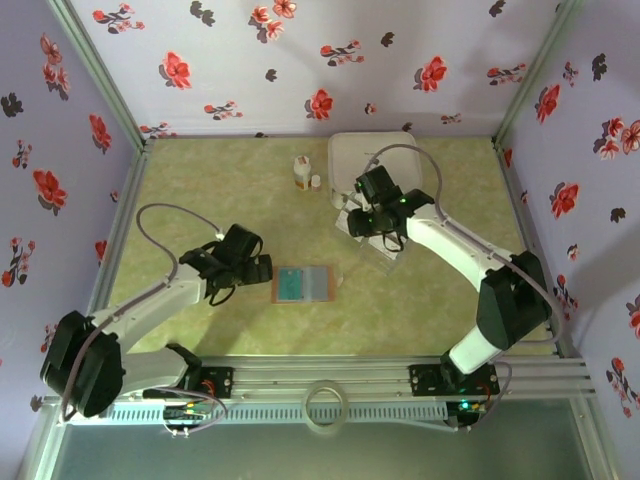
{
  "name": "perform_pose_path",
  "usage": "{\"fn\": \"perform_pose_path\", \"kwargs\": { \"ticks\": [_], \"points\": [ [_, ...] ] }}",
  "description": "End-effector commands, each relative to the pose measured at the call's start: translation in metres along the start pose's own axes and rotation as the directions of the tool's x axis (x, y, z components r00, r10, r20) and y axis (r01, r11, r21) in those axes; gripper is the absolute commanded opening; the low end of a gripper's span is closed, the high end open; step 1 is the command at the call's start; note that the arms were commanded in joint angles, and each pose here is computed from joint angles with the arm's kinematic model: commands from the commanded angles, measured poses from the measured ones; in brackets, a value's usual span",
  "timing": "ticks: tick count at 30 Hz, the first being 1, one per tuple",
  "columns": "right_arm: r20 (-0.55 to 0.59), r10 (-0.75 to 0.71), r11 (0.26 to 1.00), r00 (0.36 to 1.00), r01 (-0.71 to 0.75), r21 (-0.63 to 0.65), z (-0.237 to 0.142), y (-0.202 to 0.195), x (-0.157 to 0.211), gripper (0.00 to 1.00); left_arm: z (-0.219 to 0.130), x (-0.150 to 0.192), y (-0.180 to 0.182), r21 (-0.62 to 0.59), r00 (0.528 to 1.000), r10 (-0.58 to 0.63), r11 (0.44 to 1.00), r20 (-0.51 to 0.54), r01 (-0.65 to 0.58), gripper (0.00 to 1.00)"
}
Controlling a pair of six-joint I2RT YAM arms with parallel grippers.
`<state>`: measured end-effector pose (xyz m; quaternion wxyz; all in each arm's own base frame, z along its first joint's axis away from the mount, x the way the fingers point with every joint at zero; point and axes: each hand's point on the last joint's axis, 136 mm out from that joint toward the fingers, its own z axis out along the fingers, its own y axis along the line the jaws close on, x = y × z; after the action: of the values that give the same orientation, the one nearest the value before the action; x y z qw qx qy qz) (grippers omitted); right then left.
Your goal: Put the credit cards into the card holder
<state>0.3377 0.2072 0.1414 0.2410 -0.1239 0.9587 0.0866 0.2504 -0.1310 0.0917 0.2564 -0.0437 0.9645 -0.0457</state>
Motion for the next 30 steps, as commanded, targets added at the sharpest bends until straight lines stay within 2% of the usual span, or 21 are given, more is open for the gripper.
{"fn": "perform_pose_path", "kwargs": {
  "ticks": [1,10,25,30],
  "points": [
    [-0.083,-0.089,0.988,0.993,0.098,0.122,0.001,-0.027,0.011,0.46,-0.009,-0.005,-0.004,0.027,1.000,0.015,1.000,0.004,-0.015,1.00],
    [-0.165,-0.128,0.964,0.978,0.162,0.213,0.018,-0.046,0.022,0.45,-0.001,0.005,-0.001,0.025,1.000,0.005,1.000,-0.022,-0.004,1.00],
    [-0.234,-0.139,0.960,0.962,0.189,0.207,0.040,-0.049,0.040,0.43,0.003,0.009,-0.001,0.030,1.000,-0.007,1.000,-0.031,0.008,1.00],
    [-0.245,-0.140,0.963,0.959,0.190,0.194,0.042,-0.048,0.046,0.37,0.005,0.011,-0.002,0.030,0.999,-0.008,0.999,-0.036,0.009,1.00]
  ]
}}
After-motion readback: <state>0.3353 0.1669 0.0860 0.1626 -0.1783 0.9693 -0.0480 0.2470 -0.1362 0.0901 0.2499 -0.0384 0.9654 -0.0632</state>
